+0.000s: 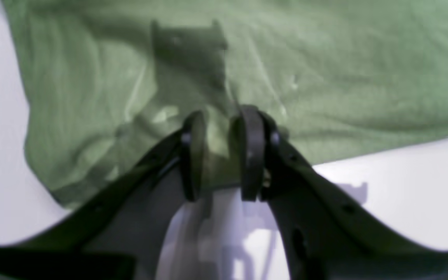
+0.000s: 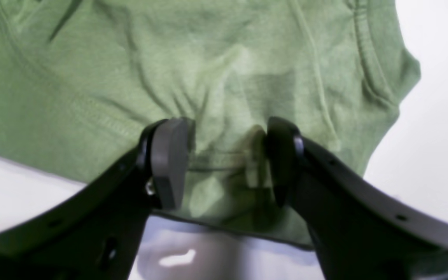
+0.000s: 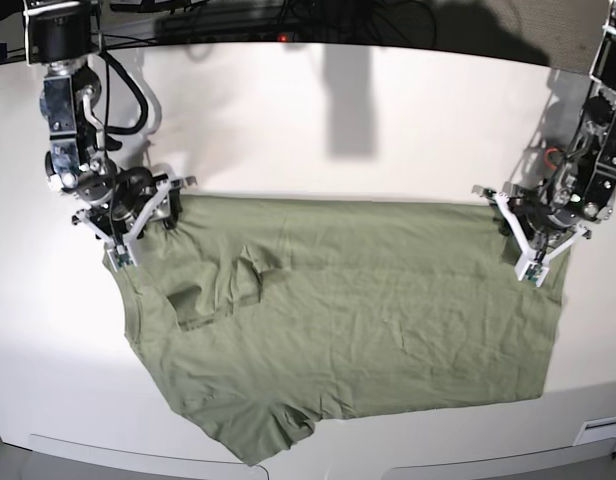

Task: Fold the T-shirt properly
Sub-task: 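Grasp the shoulder edge with both grippers and pull it away from the hem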

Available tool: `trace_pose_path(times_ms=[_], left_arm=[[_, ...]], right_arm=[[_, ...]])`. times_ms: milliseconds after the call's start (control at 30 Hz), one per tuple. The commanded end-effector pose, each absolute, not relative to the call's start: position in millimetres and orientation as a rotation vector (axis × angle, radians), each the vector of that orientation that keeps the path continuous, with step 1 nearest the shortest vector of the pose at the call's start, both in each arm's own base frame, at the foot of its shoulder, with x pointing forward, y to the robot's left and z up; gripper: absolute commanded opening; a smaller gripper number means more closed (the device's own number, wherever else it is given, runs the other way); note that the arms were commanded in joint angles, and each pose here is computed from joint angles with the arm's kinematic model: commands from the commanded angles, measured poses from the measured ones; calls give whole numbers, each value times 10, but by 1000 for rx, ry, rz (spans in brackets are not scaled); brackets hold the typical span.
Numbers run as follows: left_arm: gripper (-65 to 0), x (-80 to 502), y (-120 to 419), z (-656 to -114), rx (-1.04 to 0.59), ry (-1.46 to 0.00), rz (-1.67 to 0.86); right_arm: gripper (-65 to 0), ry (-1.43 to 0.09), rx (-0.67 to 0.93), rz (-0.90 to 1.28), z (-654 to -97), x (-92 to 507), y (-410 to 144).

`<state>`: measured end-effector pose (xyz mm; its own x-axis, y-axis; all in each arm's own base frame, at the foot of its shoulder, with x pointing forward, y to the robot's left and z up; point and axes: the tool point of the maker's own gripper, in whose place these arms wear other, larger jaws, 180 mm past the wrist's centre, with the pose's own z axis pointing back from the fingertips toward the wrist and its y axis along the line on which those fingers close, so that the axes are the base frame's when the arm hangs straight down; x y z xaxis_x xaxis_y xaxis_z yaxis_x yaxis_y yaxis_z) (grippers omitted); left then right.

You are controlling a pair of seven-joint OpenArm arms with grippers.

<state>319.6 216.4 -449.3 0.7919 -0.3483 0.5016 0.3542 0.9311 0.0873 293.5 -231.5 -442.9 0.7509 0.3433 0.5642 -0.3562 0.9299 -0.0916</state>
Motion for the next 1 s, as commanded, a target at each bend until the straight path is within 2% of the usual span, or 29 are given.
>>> trace_pose_path(times_ms=[0, 333, 733, 967], left_arm=[[-491, 2998, 2351, -4601, 39, -444, -384], [-491, 2399, 2311, -4929, -13, -313, -362], [-491, 1266, 2314, -5350, -23, -85, -383], [-491, 999, 2107, -5372, -87, -98, -241]], right_arm=[[-356, -568, -15, 409, -4440, 2828, -2414], [-364, -530, -8, 464, -4407, 2270, -2220], [-364, -388, -48, 384, -4577, 1537, -2587], [-364, -443, -64, 404, -4355, 1569, -2556]])
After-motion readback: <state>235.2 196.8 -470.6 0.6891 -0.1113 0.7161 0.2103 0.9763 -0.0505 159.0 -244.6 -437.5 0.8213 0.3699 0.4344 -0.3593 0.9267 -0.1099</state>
